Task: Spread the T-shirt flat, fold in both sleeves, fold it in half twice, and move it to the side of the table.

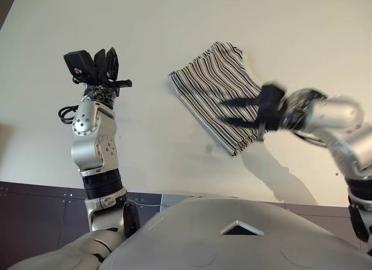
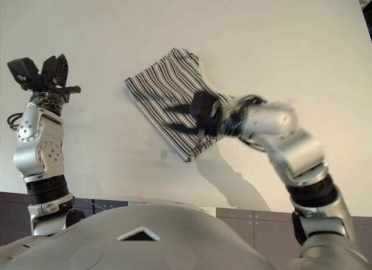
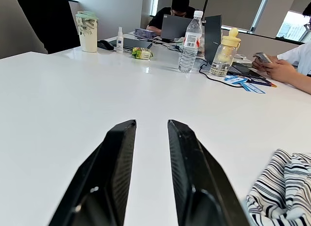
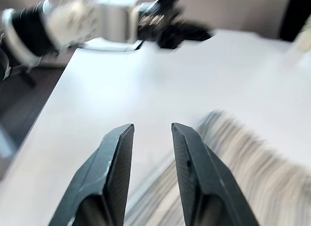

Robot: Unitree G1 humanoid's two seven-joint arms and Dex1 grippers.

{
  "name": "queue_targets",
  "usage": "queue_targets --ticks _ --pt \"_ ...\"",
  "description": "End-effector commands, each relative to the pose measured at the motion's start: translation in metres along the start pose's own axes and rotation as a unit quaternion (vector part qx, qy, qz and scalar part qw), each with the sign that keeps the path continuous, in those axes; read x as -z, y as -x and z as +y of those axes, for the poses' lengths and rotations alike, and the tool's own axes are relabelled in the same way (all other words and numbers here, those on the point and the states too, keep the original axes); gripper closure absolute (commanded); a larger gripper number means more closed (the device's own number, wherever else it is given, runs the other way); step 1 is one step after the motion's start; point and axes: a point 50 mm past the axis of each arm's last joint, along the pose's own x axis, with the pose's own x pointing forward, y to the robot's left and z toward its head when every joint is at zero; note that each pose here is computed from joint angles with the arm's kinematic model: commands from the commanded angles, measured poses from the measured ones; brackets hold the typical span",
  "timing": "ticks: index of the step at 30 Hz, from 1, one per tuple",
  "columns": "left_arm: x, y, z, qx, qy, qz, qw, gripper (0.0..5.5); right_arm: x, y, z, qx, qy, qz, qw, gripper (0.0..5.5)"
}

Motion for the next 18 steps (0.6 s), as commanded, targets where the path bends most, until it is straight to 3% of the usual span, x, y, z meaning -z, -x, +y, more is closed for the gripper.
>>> queue_targets --ticks 1,5,7,9,12,18 --pt "-0.008 -0.01 -0.006 0.005 0.006 -0.014 1.0 4.29 0.054 0.035 -0.067 0.142 0.14 0.222 0.954 4.09" --pt "-0.007 -0.015 -0.007 0.007 0.007 -0.016 1.0 4.29 0.134 0.077 -0.027 0.042 0.15 0.384 0.91 4.09" --pt "-0.006 -0.015 -0.008 0.009 0.007 -0.013 1.0 4.29 0.146 0.08 0.011 -0.023 0.128 0.38 0.916 4.09" --pt "-0.006 -0.011 -0.005 0.008 0.003 -0.009 1.0 4.29 0.119 0.056 0.042 -0.075 0.1 0.288 0.95 4.09" --pt "-0.005 -0.007 -0.002 0.007 -0.003 -0.004 1.0 4.29 0.075 0.035 0.053 -0.103 0.077 0.19 0.973 4.09" --pt "-0.008 -0.007 -0.002 0.012 -0.009 -0.002 1.0 4.29 0.037 0.041 -0.013 0.077 0.099 0.155 0.98 4.09"
